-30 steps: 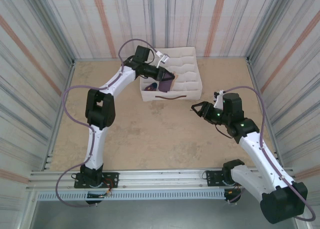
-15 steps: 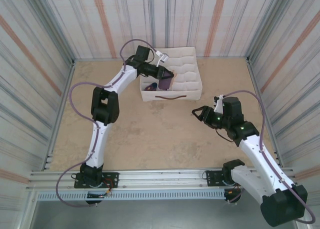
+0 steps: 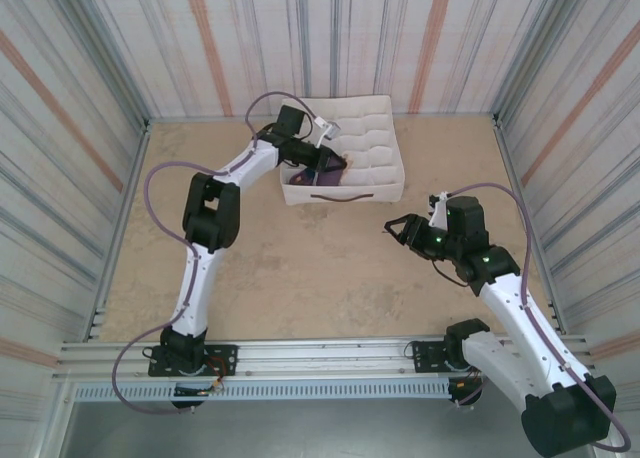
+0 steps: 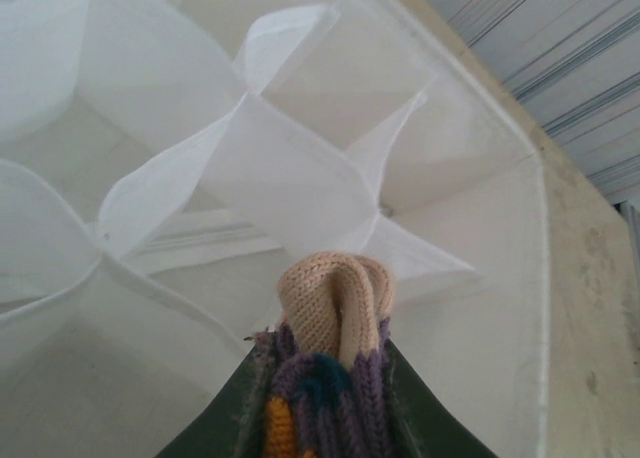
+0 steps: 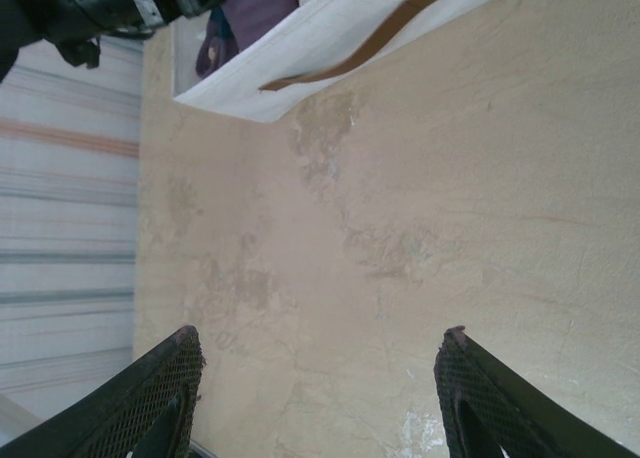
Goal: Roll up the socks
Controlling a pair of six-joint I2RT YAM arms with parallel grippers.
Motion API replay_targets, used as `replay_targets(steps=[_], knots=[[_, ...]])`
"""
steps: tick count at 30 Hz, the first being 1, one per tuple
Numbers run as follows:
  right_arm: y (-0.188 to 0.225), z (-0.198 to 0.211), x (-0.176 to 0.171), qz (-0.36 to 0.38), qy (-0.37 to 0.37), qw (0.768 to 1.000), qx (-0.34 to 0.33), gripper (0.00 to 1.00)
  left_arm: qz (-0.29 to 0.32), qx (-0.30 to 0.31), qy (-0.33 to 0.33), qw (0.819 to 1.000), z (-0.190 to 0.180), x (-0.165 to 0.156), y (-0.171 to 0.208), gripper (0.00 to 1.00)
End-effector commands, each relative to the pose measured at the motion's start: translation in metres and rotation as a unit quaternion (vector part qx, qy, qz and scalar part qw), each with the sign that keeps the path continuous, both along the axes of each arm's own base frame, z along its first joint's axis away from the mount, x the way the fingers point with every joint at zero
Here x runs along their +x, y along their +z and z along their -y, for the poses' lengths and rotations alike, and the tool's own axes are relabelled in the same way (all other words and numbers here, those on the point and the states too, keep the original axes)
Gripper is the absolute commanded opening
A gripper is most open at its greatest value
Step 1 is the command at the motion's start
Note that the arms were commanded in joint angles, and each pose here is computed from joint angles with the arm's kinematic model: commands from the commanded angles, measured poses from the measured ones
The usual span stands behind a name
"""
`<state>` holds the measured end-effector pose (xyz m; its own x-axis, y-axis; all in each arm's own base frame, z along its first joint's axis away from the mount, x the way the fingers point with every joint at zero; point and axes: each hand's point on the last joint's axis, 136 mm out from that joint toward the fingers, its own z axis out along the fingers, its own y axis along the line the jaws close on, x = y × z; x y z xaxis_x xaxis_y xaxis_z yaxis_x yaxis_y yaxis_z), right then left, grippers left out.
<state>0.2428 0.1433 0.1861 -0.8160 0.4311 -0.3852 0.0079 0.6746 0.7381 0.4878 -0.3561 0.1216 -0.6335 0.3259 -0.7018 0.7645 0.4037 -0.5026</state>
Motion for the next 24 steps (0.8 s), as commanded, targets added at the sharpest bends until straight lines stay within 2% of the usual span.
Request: replay_targets(steps=[1, 8, 9, 10, 13, 24], knots=[[-0.003, 0.005, -0.004, -0.008, -0.009, 1.0, -0.002, 0.64, 0.094, 0.003, 0.025, 0.995, -0.003, 0.006, 0.045, 0.0], [-0.003, 0.005, -0.005, -0.008, -0.009, 1.0, -0.003, 0.64, 0.192, 0.015, 0.049, 0.98, -0.005, -0.006, 0.068, 0.0], [-0.003, 0.006, -0.005, -0.007, -0.01, 1.0, -0.003, 0.64, 0.195, 0.022, 0.046, 0.979, -0.004, -0.009, 0.059, 0.0], [-0.004, 0.006, -0.005, -0.009, -0.009, 1.0, -0.003, 0.64, 0.21, 0.018, 0.045, 0.977, -0.004, -0.013, 0.07, 0.0], [-0.005, 0.005, -0.006, -0.01, -0.009, 1.0, -0.002, 0.64, 0.213, 0.015, 0.037, 0.976, -0.004, -0.021, 0.062, 0.08], [-0.005, 0.005, -0.008, -0.015, -0.004, 1.0, -0.005, 0.64, 0.252, 0.045, 0.083, 0.963, -0.01, -0.025, 0.044, 0.12]])
